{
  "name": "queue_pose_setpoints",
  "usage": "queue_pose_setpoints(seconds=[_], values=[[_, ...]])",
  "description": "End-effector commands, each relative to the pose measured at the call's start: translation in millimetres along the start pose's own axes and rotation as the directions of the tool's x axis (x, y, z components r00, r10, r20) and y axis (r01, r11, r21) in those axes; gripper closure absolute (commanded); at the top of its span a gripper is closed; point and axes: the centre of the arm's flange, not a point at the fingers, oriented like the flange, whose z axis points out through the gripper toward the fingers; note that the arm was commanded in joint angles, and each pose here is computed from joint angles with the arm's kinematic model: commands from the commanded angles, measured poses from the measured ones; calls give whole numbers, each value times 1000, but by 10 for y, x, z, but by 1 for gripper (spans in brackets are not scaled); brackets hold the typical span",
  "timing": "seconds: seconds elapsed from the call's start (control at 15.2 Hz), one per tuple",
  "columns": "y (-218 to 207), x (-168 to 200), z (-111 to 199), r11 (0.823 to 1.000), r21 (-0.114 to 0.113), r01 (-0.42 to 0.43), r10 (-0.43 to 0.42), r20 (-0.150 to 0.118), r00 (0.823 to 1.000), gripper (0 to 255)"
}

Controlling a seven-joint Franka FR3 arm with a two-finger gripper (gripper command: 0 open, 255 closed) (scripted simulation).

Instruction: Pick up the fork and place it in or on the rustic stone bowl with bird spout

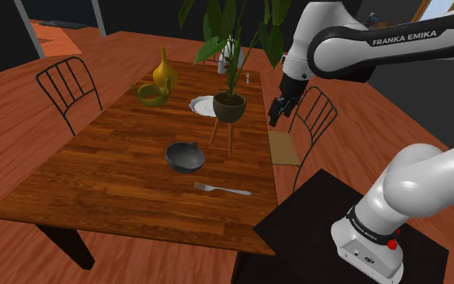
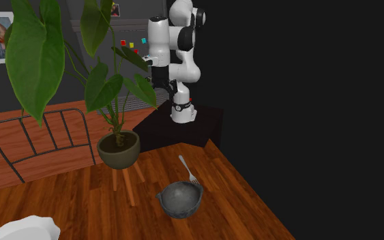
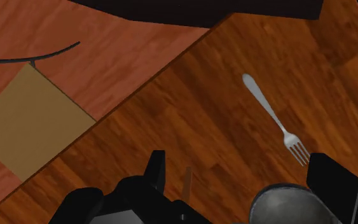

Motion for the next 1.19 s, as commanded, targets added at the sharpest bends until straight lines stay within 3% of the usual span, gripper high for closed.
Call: queue_pose_setpoints(seconds=[0.0,0.53,1.12], values=[[-125,107,220,999,5,33,-33,0,999,0],[-597,498,1072,987,23,160,-160,6,987,0],[-1200,854,2022,953,44,299,-300,10,954,0]])
